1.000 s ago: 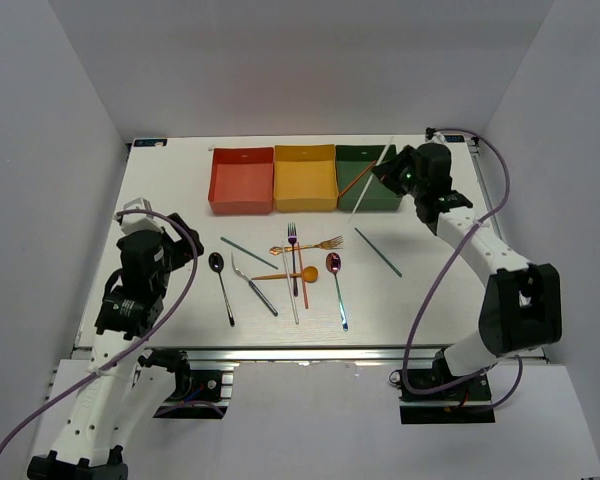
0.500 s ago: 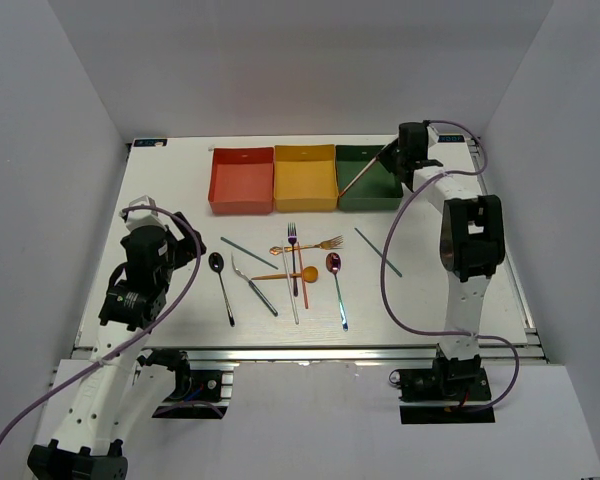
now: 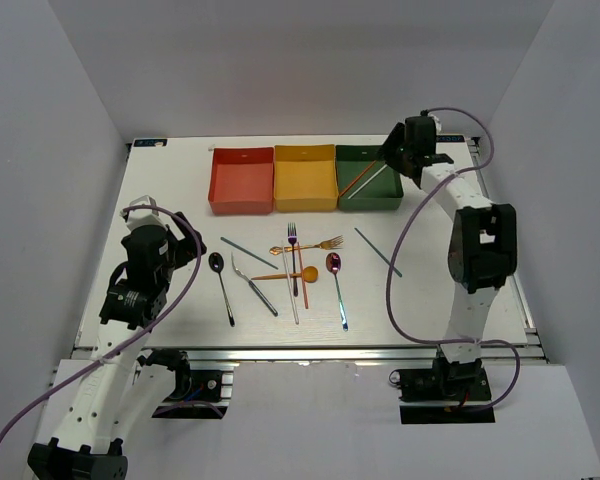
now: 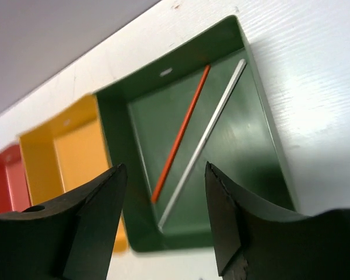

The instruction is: Sort the eating utensils into containers

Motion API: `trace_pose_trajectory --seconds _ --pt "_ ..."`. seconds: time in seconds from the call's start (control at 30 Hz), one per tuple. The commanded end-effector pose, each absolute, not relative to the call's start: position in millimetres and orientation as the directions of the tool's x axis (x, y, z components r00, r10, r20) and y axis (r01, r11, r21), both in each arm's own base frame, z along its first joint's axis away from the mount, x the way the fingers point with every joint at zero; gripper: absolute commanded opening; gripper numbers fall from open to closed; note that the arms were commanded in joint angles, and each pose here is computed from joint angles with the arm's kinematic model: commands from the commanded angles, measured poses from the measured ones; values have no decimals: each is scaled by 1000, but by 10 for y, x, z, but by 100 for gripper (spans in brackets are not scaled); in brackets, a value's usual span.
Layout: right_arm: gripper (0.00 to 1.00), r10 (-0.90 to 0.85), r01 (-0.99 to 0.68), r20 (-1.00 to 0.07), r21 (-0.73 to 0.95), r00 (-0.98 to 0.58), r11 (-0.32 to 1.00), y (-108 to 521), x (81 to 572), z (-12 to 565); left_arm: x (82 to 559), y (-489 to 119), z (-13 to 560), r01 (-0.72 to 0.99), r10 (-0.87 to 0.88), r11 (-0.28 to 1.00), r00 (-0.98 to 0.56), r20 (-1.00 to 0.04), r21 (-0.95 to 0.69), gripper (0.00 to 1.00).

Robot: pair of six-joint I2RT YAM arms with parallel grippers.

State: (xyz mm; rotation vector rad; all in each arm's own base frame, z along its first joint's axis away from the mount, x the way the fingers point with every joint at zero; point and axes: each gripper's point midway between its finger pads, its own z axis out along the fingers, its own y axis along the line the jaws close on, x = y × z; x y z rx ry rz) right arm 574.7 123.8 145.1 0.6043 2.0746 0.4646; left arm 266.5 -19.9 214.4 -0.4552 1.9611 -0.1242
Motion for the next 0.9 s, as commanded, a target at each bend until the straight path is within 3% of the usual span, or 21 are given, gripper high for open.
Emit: trace_pose_trajectory --seconds 0.0,0.2,0.33,0.73,0.87 --pt "61 303 -18 -803 363 -514 932 1271 5403 1997 2670 -214 2188 -245 -364 925 -351 -863 -291 98" --pt "59 -182 -349 -661 129 -728 928 1537 4175 1121 2680 -230 2185 -238 -361 927 -355 -862 -290 98" --pt "58 -374 -401 -534 -70 -759 913 1459 3814 738 2683 -244 2159 -234 -358 929 -367 -858 -287 98" --pt "54 -417 -418 -360 -80 -835 905 1348 3421 238 2670 -226 2183 -238 -362 927 -355 -862 -291 98" --pt "49 -414 -415 -236 -47 -879 909 1303 3226 -65 2668 -233 2187 -235 -361 927 -355 -862 -292 98"
